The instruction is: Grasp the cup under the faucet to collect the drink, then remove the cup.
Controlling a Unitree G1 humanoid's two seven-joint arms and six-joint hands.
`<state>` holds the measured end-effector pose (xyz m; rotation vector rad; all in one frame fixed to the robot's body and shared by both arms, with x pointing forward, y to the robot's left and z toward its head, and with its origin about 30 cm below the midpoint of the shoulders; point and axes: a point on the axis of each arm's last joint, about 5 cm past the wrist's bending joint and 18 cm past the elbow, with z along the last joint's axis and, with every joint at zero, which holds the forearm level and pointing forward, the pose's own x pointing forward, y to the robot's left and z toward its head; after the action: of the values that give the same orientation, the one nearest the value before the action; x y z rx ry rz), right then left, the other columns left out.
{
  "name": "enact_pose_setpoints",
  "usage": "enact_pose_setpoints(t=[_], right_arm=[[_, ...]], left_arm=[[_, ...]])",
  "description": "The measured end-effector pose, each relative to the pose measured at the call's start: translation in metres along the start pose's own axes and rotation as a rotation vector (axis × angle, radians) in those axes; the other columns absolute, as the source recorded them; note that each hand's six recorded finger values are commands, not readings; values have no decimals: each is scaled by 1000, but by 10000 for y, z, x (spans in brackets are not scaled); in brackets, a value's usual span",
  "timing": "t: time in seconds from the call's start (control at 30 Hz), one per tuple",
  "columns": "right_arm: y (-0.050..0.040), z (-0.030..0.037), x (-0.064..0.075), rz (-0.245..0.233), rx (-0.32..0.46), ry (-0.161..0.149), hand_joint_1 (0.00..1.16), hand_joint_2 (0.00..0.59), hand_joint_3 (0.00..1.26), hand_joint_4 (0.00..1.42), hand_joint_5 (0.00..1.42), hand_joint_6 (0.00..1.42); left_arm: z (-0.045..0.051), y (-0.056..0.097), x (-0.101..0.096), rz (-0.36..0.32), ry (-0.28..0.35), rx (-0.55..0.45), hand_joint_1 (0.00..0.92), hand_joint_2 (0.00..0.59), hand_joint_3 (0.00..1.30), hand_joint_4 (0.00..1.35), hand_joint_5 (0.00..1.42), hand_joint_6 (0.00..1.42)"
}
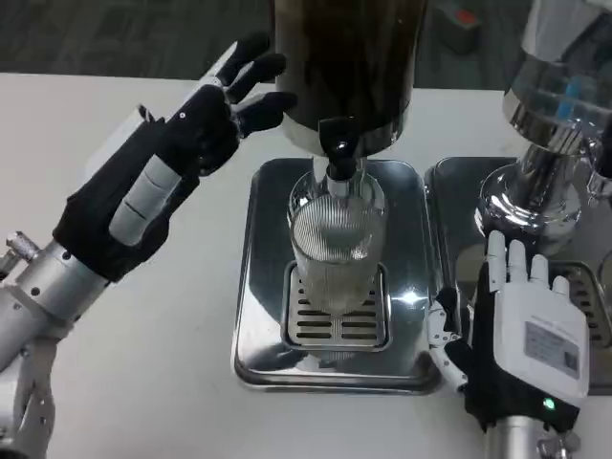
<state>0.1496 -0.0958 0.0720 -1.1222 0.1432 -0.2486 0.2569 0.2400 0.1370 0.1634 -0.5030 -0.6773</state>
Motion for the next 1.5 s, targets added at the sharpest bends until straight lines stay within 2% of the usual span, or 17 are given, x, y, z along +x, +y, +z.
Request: enact_pose_setpoints(t=[0.1,0.33,0.57,0.83,1.13,1.3,1.5], right_arm=[[0,7,1,3,2,7,257,531,0,0,0,0],[-4,5,12,3,10,27,265,532,0,0,0,0],[-10,-15,26,5,24,55,270,532,0,0,0,0],[-11,-20,31,5,30,60,275,532,0,0,0,0],[-9,-16,29,6,36,62,278,532,0,0,0,0],[-2,-15,19,13,43,65,279,532,0,0,0,0],[10,-14,-4,12,46,65,280,532,0,0,0,0]], left_arm=[[-12,20,83,-47,13,3,0,118,25,0,165,120],[4,15,236,-94,-29,-6,0,116,52,0,206,145],[-10,-13,300,-132,-27,-13,0,116,66,0,224,162],[-3,-35,399,-184,-18,17,0,114,87,0,231,165],[141,-18,455,-249,-39,166,0,115,105,0,231,162],[225,-62,486,-292,-58,278,0,115,98,0,206,141],[267,-77,484,-318,-63,373,0,119,88,0,196,130]])
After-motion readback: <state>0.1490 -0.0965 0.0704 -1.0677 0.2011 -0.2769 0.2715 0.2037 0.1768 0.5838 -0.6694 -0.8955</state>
